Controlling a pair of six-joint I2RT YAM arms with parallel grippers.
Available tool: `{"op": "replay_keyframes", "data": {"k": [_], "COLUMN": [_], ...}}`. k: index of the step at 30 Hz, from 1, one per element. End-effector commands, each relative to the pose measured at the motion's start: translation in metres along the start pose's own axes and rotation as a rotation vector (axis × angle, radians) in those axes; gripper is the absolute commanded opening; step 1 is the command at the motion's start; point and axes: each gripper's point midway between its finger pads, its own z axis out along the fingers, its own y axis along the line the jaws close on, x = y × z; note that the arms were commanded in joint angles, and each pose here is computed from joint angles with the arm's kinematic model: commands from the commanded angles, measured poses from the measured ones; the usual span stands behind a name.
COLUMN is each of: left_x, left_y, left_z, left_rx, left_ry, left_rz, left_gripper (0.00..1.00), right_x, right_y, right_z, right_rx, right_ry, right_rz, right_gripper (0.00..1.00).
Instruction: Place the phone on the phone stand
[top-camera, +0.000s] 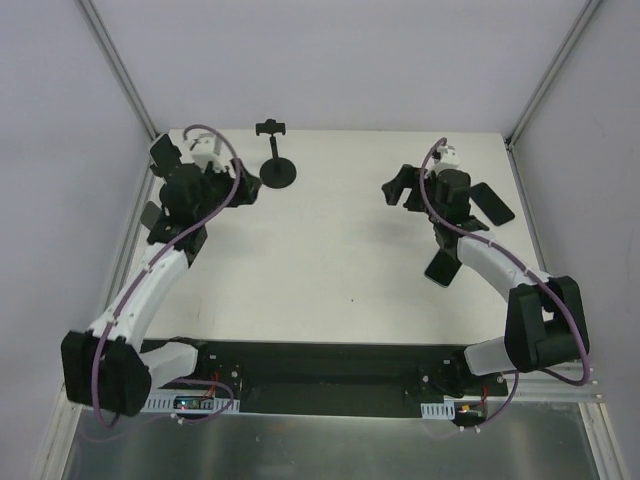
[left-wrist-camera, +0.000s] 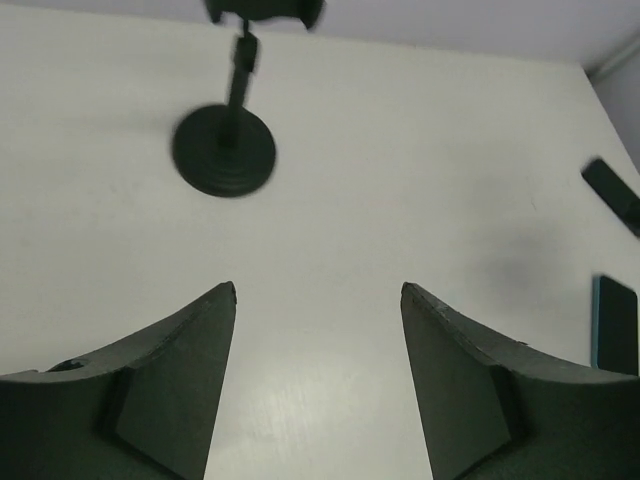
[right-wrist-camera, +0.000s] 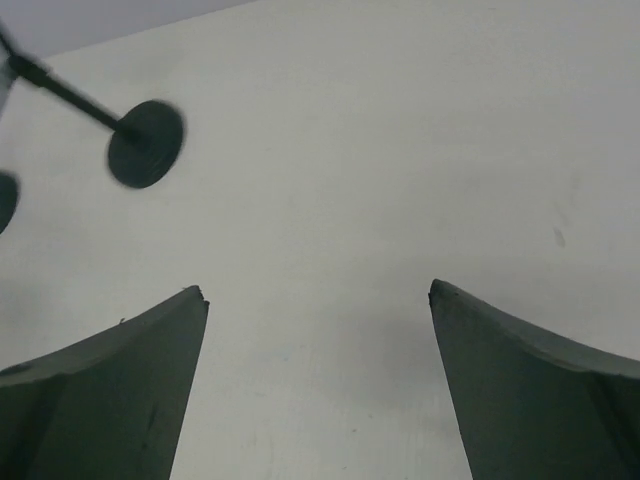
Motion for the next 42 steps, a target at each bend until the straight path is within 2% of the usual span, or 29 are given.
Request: {"op": "replay_keyframes", "data": {"k": [1,3,6,8,9,13,19,27,38,40,42], "left_x": [0.026,0.047,0.067,0.072,0.075,0.081,0.084,0.087,0.095,0.097,0.097], "left_y": [-0.054,-0.071,-0.085,-0.097,-0.107,-0.136,-0.148,-0.154,-0.154,-0.156,-0.156], "left_z": [0.022,0.023,0.013,0.005,0.001,-0.013,-0.021,-0.025,-0.022,-0.022,-0.022], "left_rx": [0.187,0.261,0.307,0.343,0.371,0.473,0.533,0.574,0.578,0.587,0.588], "left_ry": [0.191,0.328,0.411,0.423,0.431,0.458,0.477,0.508,0.544,0.556,0.56], "left_rz": [0.007,-0.059,-0.122,-0.118,-0.109,-0.081,-0.068,-0.087,-0.108,-0.116,-0.119], "left_gripper": [0.68,0.71,0.72,0.76,0.8,0.87,0.88,0.89,0.89,0.89,0.89], "right_x": [-0.006,-0.001,0.024,0.03,0.035,0.058,0.106,0.125,0.144,0.149,0.153], "right_y": [-0.097,-0.11,-0.126,-0.135,-0.138,-0.15,-0.148,-0.171,-0.18,-0.179,-0.174], "right_z": [-0.042,-0.058,-0.077,-0.087,-0.094,-0.113,-0.113,-0.128,-0.127,-0.122,-0.116], "right_rx": [0.619,0.734,0.809,0.804,0.795,0.777,0.73,0.867,0.895,0.87,0.831], "right_ry": [0.059,0.189,0.374,0.435,0.47,0.583,0.825,0.904,0.96,0.961,0.966], "right_rz": [0.222,0.254,0.287,0.341,0.318,0.322,0.436,0.382,0.38,0.397,0.425], "right_gripper": [0.97,0.96,0.97,0.97,0.97,0.97,0.97,0.98,0.99,0.95,0.86]}}
